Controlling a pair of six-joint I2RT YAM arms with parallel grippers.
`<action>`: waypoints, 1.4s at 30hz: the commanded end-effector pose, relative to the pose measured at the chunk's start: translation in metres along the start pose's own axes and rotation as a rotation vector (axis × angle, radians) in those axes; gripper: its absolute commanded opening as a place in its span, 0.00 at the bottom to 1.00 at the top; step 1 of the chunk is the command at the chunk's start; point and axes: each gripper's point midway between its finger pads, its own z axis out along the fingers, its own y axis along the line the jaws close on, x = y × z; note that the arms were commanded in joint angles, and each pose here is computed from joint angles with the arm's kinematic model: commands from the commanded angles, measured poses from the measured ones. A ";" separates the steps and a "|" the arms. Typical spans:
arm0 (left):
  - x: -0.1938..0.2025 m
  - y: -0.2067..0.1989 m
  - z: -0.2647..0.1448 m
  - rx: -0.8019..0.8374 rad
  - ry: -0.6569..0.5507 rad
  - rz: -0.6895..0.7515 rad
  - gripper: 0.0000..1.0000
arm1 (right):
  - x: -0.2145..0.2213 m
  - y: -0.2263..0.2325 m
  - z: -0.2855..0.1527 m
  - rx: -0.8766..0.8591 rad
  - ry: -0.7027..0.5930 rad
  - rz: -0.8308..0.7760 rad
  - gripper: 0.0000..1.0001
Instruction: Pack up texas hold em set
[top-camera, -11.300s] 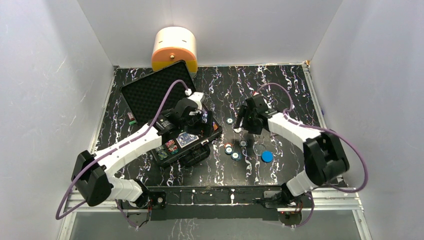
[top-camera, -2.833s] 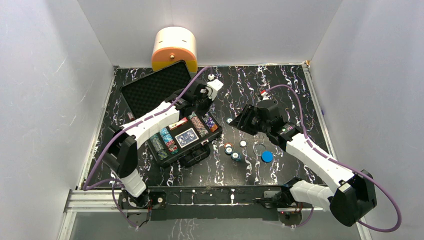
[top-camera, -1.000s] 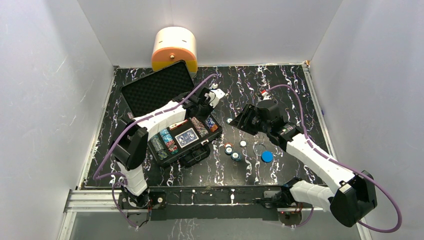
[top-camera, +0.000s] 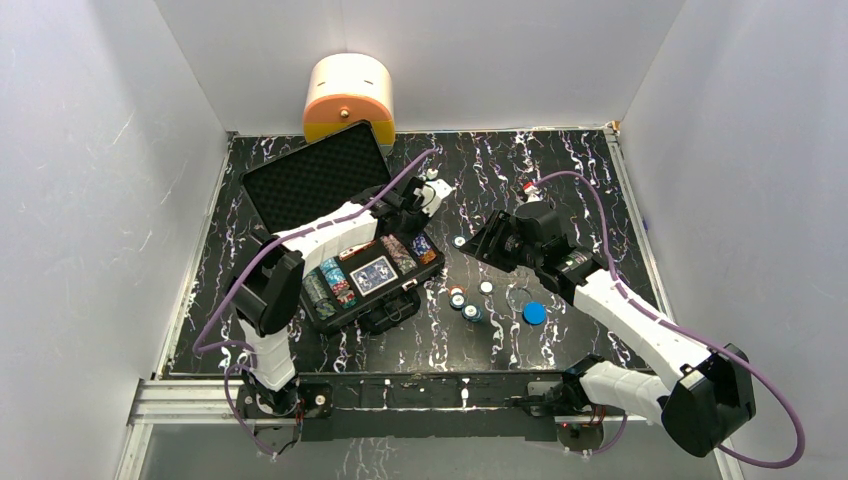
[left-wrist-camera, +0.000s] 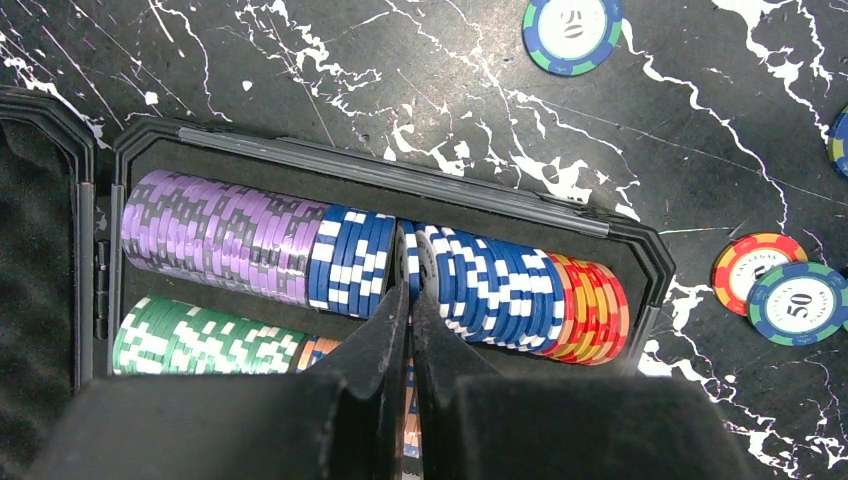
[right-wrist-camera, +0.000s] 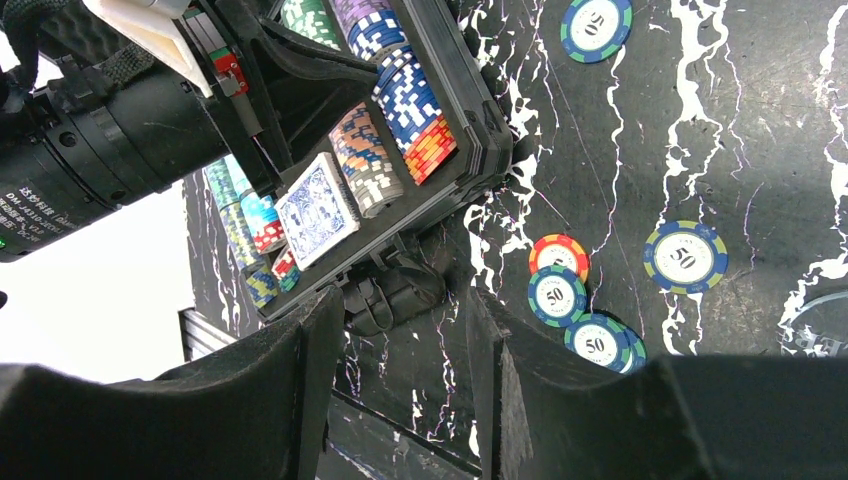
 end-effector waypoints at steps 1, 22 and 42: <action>0.013 0.003 0.008 -0.015 0.060 0.004 0.00 | -0.010 0.008 -0.004 -0.029 -0.045 -0.011 0.57; -0.044 0.003 -0.050 0.018 -0.117 -0.102 0.27 | -0.013 0.006 0.001 -0.008 -0.044 -0.025 0.57; 0.013 0.063 -0.203 -0.281 -0.332 -0.633 0.98 | -0.040 -0.068 0.107 0.490 0.169 -0.396 0.70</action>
